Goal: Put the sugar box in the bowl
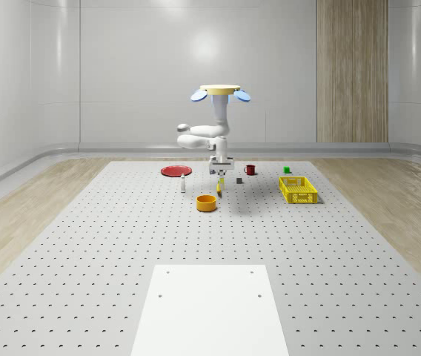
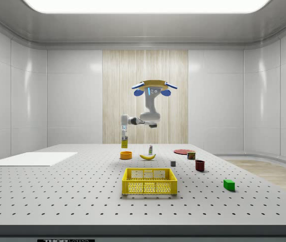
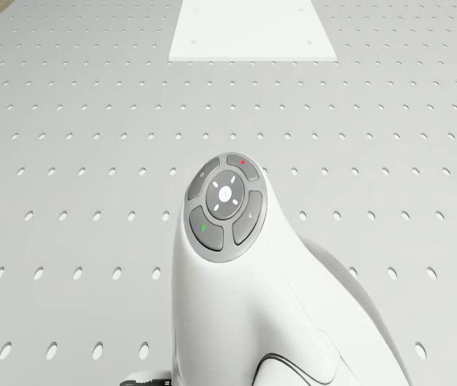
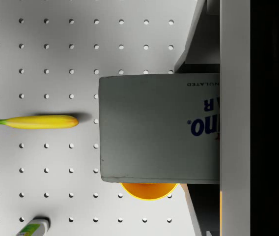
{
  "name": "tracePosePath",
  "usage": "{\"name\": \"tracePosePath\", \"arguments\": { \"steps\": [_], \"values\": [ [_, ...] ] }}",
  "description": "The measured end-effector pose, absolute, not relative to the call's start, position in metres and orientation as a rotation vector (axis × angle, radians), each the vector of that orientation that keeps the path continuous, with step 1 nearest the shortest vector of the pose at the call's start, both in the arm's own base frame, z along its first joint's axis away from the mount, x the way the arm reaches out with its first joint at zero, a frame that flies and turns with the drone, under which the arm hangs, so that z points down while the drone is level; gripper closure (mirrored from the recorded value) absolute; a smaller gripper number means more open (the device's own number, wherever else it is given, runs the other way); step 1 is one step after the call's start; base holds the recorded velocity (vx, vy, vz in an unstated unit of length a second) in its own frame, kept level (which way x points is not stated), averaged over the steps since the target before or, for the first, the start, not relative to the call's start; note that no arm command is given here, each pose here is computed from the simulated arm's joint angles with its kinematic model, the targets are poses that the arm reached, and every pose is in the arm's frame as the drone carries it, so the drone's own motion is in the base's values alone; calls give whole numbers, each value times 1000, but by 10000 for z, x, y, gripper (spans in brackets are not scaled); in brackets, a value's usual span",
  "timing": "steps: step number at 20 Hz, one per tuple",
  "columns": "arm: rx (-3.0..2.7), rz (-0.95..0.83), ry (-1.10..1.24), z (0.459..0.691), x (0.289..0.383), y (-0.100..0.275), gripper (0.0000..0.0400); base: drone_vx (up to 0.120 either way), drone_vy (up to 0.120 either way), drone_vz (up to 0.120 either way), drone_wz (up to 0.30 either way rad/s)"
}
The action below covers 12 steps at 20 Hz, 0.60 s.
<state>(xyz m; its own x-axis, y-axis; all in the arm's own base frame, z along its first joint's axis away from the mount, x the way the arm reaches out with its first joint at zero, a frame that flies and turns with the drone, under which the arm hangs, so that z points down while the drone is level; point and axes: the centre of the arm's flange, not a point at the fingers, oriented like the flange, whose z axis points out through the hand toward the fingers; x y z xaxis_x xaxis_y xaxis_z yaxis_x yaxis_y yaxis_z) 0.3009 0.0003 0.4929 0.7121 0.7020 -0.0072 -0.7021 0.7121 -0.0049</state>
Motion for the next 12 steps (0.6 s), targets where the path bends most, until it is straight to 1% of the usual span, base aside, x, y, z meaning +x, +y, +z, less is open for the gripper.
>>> {"name": "tracePosePath", "arguments": {
  "steps": [5,7,9,11,12],
  "values": [
    [-7,778,5,4929,3009,3,232,0,-120,0,0],
    [-7,778,5,4929,3009,3,232,0,-120,-120,0],
    [-7,778,5,4929,3009,3,232,0,-120,-20,0],
    [-7,778,5,4929,3009,3,232,0,-120,-120,0],
    [-7,778,5,4929,3009,3,232,0,-120,0,0]
  ]
}}
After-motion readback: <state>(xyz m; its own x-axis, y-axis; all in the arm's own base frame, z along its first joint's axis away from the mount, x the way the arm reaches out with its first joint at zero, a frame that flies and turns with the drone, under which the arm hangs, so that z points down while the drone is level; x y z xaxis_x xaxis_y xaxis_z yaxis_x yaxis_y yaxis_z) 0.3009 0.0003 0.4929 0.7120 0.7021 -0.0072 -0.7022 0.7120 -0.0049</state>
